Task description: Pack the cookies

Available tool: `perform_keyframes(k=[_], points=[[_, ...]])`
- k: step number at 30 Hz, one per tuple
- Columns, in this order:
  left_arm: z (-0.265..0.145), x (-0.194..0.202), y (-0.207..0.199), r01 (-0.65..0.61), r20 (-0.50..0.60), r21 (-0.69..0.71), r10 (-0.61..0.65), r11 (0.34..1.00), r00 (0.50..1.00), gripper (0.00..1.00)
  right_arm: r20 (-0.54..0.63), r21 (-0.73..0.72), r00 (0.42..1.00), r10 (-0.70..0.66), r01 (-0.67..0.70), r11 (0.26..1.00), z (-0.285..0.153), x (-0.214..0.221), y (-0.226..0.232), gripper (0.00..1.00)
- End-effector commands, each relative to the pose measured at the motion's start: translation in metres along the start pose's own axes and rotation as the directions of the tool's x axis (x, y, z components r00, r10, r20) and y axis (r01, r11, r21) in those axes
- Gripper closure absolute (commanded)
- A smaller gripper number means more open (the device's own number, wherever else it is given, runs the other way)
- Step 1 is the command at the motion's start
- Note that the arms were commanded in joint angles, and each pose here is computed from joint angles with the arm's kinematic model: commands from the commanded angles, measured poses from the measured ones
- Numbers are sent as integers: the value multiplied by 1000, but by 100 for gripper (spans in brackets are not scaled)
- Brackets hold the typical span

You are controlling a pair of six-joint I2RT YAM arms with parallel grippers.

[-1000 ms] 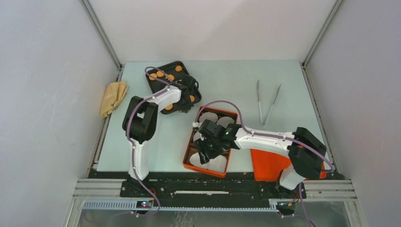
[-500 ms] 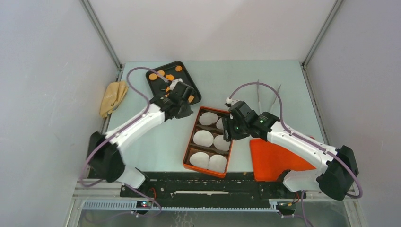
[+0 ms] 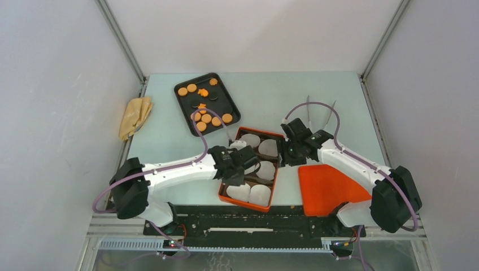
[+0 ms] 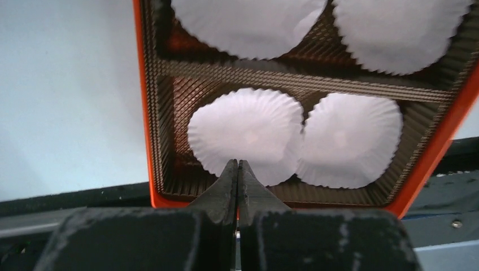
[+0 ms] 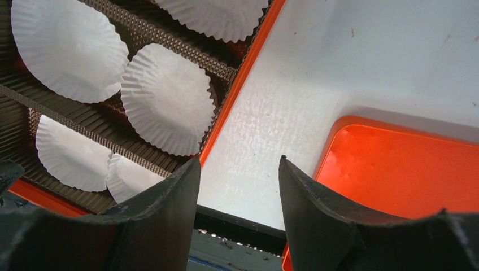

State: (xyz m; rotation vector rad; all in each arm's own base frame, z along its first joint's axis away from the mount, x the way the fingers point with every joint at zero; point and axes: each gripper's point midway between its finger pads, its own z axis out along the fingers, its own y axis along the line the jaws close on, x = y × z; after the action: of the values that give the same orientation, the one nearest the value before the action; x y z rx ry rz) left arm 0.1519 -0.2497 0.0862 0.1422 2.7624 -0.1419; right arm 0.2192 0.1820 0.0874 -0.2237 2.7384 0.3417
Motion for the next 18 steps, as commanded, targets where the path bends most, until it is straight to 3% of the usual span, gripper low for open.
perform_keyframes(k=[1, 9, 18], points=[[6, 22, 29, 46, -31, -106, -49, 993, 998, 100, -5, -22, 1000, -17, 16, 1000, 8, -2, 0, 39], [44, 34, 63, 61, -86, -247, -84, 967, 993, 100, -63, -62, 998, -13, 9, 998, 12, 21, 3, 39], [54, 11, 120, 145, -18, -379, -164, 914, 986, 100, -131, -143, 984, -120, 101, 985, 9, 63, 42, 40]])
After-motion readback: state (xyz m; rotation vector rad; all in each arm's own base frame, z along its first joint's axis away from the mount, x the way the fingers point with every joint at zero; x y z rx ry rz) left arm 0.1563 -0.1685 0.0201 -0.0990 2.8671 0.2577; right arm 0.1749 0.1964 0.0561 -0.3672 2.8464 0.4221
